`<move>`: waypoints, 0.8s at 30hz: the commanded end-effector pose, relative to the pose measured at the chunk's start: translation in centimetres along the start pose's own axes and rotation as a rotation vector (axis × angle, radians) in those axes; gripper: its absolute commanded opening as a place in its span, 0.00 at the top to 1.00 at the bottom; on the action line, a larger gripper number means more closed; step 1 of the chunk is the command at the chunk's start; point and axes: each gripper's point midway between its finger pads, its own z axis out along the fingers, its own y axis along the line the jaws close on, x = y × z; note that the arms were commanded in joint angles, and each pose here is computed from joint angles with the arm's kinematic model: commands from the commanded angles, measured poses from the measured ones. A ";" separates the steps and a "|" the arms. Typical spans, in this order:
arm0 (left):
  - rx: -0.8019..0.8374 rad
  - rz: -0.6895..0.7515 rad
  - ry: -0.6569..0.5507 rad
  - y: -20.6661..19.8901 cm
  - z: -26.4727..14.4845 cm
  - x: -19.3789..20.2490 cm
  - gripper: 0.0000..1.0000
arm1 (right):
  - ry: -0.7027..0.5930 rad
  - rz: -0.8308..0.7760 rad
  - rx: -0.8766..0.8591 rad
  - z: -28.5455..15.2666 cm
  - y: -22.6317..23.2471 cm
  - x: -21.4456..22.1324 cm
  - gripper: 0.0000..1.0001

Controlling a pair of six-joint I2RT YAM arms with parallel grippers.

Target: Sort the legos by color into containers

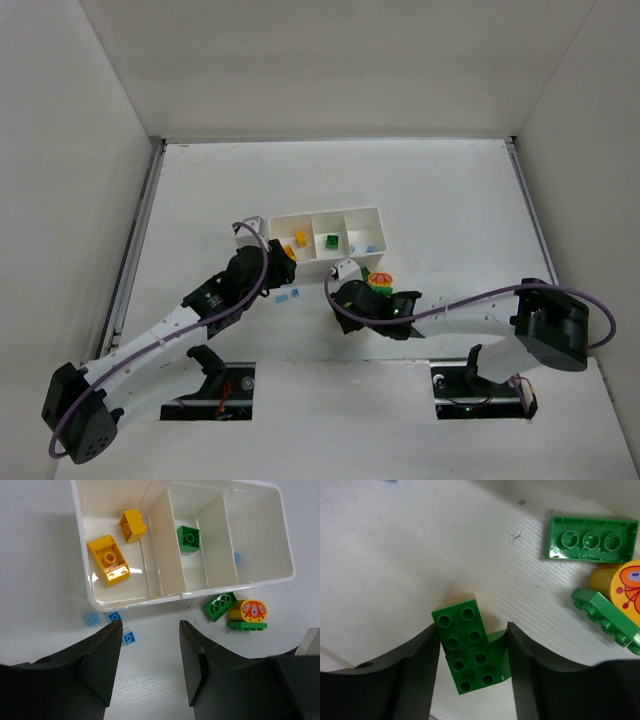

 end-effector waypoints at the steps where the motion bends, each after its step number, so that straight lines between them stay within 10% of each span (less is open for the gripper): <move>1: 0.003 -0.022 0.015 0.6 -0.8 1.1 0.54 | -0.050 0.017 -0.020 -0.7 1.1 -2.1 0.51; 19: 0.124 -0.090 0.060 -2.4 -0.6 3.9 0.53 | -0.129 0.190 -0.075 -3.3 -1.3 -4.0 0.52; 24: 0.131 -0.093 0.081 -2.7 -0.5 5.1 0.53 | -0.105 0.168 -0.059 -2.8 -1.4 -3.5 0.34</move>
